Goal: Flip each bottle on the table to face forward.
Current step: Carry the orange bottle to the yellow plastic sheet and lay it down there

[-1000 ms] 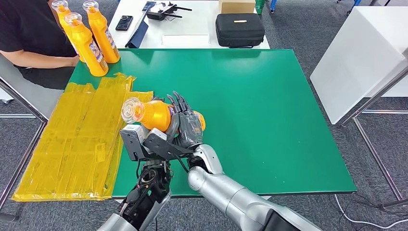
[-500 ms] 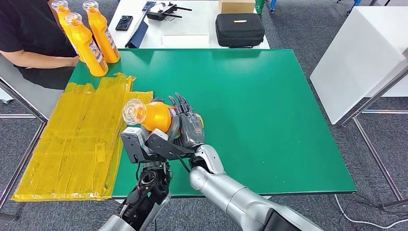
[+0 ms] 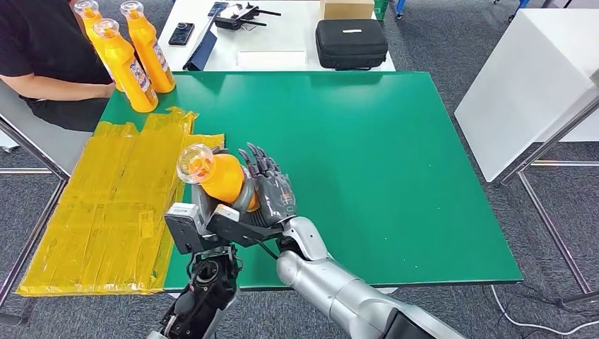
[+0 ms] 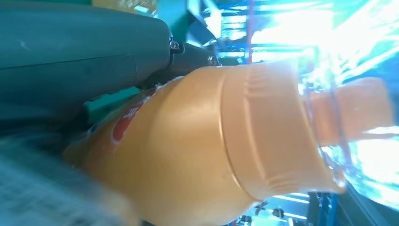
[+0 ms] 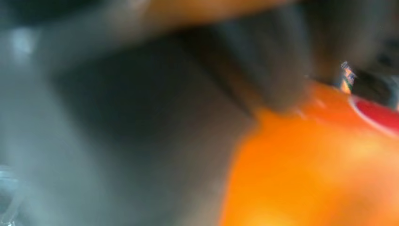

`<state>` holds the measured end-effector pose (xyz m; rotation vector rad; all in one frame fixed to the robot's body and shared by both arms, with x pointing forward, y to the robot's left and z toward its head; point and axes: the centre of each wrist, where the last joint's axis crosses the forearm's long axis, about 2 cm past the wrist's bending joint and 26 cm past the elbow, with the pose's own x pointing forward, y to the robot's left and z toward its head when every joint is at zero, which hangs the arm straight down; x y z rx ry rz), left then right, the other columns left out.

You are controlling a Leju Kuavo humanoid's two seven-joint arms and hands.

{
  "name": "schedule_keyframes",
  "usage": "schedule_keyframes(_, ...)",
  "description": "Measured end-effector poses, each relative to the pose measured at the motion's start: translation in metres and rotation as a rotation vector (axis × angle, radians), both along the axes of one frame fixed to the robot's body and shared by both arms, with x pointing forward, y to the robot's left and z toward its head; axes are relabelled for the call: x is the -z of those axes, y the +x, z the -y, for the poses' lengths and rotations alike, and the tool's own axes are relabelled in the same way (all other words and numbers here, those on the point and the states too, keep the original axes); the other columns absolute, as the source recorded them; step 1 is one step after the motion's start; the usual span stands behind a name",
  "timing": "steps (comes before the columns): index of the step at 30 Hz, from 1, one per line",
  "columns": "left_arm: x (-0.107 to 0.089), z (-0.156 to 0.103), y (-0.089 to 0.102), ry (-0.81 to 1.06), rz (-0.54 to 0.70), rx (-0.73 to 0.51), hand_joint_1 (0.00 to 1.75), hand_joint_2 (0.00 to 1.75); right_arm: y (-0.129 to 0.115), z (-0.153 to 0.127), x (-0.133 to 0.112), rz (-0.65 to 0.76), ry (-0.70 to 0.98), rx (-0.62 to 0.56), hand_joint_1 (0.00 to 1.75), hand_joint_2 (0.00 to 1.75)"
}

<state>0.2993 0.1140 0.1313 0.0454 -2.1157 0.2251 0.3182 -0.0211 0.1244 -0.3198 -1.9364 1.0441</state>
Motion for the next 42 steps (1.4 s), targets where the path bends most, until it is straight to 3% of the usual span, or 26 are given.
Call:
schedule_keyframes(4, -0.007, -0.022, 0.001, 0.035, 0.061, -0.074, 1.75, 1.75, -0.008, 0.001, 0.009, 0.023, -0.03, -0.015, 0.0, 0.0)
schedule_keyframes(9, -0.028, -0.066, 0.017, 0.098, 0.159, -0.276, 1.75, 1.75, -0.04, 0.011, 0.045, -0.018, -0.076, -0.021, 0.0, 0.0)
schedule_keyframes(18, -0.035, -0.134, 0.04, 0.301, 0.207, -0.534, 1.75, 1.75, -0.079, 0.024, 0.056, -0.049, 0.018, -0.018, 0.0, 0.0)
schedule_keyframes(25, -0.031, -0.155, 0.041, 0.447, 0.209, -0.608, 1.75, 1.75, -0.085, 0.032, 0.055, -0.054, 0.049, 0.004, 0.0, 0.0)
schedule_keyframes(32, -0.043, -0.17, 0.042, 0.797, 0.282, -0.696, 1.75, 1.75, -0.084, 0.037, 0.054, -0.045, 0.069, 0.014, 0.0, 0.0)
schedule_keyframes(36, -0.055, -0.177, 0.045, 1.19, 0.331, -0.729, 1.75, 1.75, -0.083, 0.039, 0.052, -0.038, 0.094, 0.025, 0.0, 0.0)
schedule_keyframes(39, -0.052, -0.182, 0.051, 1.382, 0.235, -0.754, 1.75, 1.75, -0.082, 0.042, 0.046, -0.023, 0.14, 0.038, 0.0, 0.0)
schedule_keyframes(42, -0.04, -0.178, 0.056, 1.399, 0.089, -0.784, 1.75, 1.75, -0.078, 0.047, 0.039, 0.001, 0.188, 0.05, 0.0, 0.0)
